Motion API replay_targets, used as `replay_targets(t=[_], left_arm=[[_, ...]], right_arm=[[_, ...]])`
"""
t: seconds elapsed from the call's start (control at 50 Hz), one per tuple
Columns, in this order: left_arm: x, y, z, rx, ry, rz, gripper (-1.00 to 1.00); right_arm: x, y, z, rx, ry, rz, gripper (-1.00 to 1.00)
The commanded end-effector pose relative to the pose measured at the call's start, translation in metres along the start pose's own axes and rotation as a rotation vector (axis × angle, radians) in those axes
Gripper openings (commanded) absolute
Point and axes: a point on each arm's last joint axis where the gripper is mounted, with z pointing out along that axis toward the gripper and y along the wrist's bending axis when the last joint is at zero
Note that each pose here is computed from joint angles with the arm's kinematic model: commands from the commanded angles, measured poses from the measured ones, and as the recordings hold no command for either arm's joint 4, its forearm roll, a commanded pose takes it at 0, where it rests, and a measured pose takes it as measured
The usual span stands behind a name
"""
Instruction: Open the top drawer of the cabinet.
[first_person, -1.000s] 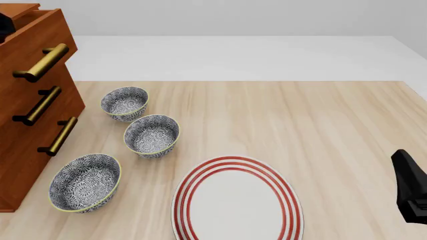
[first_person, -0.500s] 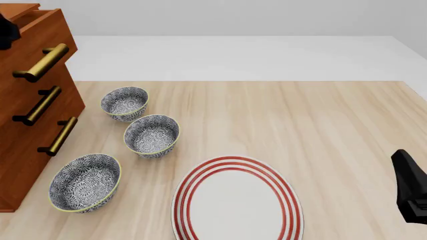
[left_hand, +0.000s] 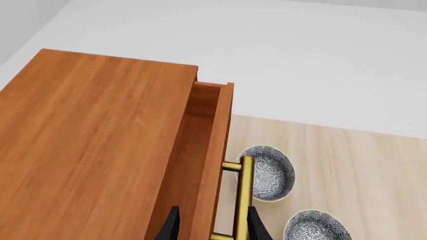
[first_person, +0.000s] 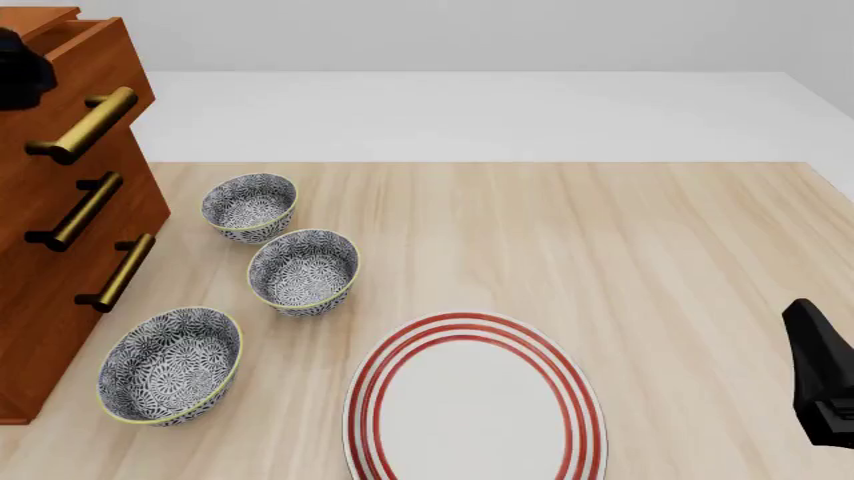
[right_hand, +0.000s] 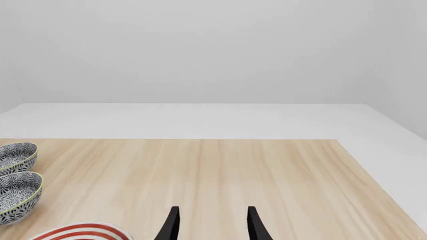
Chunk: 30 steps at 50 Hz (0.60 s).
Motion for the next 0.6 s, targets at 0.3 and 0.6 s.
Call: replay_targets(t=[0.3, 0.6], left_arm=[[0.004, 0.001, 0.013, -0.004, 0.016, -0.016, 1.00], [0.006, 0.003, 0.017, -0.012, 0.023, -0.022, 1.00]], right_arm=[[0.000, 0.000, 0.000, 0.000, 0.000, 0.000, 1.00], [0.000, 0.000, 0.000, 0.000, 0.000, 0.000, 1.00]])
